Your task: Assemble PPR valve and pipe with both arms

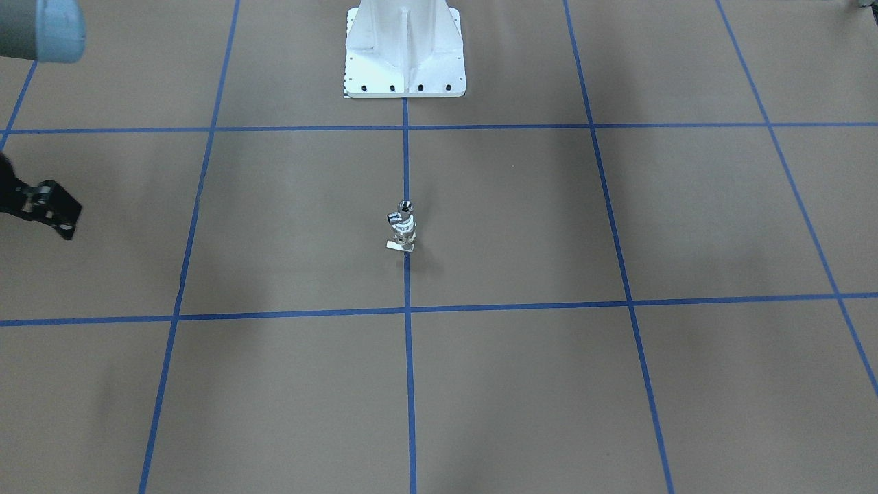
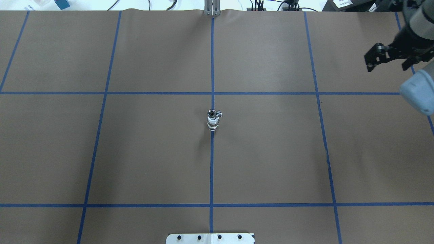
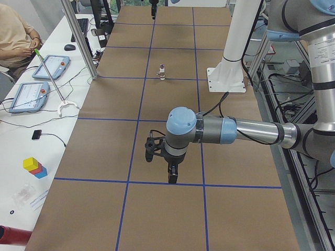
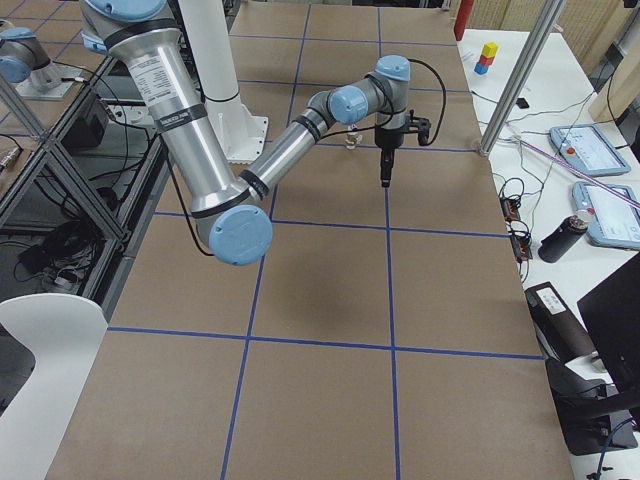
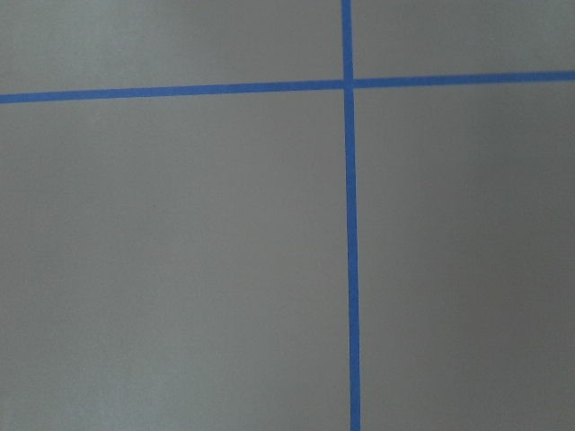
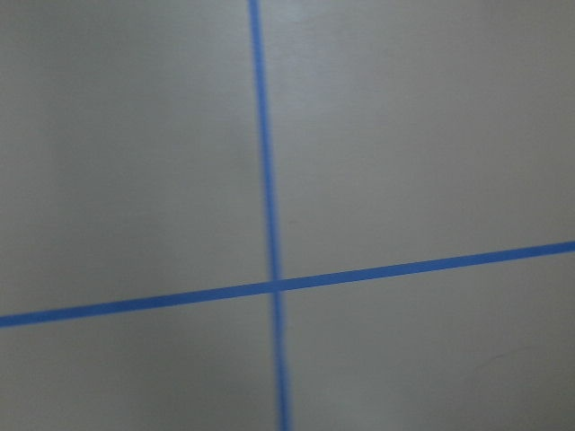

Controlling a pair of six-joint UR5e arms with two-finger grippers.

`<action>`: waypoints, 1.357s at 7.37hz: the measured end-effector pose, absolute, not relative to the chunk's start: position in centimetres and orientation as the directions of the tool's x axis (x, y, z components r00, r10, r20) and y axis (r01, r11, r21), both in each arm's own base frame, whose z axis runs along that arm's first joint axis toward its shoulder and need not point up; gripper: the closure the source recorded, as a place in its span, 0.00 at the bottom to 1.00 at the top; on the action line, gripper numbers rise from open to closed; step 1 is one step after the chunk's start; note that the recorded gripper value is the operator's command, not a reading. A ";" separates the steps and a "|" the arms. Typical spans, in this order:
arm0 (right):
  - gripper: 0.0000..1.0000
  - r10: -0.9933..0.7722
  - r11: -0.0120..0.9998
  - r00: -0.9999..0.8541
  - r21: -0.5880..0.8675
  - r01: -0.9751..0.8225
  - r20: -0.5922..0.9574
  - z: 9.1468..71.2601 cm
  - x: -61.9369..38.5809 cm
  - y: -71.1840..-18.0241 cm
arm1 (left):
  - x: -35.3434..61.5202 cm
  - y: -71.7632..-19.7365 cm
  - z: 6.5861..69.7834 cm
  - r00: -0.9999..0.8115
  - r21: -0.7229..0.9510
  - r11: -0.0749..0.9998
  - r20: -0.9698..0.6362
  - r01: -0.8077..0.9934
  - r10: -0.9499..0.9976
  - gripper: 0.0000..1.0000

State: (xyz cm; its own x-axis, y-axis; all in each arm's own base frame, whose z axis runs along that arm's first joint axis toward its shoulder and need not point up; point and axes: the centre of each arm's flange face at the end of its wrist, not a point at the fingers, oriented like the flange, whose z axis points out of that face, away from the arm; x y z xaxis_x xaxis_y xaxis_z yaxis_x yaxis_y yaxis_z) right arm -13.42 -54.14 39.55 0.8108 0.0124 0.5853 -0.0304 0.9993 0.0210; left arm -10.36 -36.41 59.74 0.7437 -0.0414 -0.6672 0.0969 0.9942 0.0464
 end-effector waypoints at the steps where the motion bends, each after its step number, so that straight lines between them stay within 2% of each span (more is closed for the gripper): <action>1: 0.00 -0.027 1.000 0.811 0.023 0.017 0.585 43.5 -8.9 -53.0 | -10.4 -36.4 61.1 0.742 0.020 0.995 -0.668 0.098 -0.060 0.00; 3: 0.00 -0.063 0.997 0.798 0.011 0.071 0.599 50.6 -0.8 -49.2 | -10.4 -36.6 61.9 0.741 0.007 0.995 -0.668 0.099 -0.069 0.00; 6: 0.00 0.036 0.995 0.791 -0.093 0.027 0.611 58.3 5.8 -42.3 | -9.4 -37.0 61.7 0.742 0.020 0.998 -0.670 0.066 -0.036 0.00; 10: 0.00 0.002 0.992 0.788 -0.099 0.075 0.616 61.6 7.6 -39.6 | -7.4 -37.6 61.4 0.743 0.050 0.999 -0.669 0.007 0.028 0.00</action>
State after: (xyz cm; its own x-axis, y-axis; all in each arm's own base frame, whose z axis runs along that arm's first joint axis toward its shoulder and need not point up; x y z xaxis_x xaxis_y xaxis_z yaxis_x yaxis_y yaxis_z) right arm 7.56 -39.57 61.58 0.7880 0.0022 0.6157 0.0749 0.9922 -0.0994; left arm -7.39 -37.65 61.40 0.7428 0.0279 -0.6689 0.0075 0.9987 0.0499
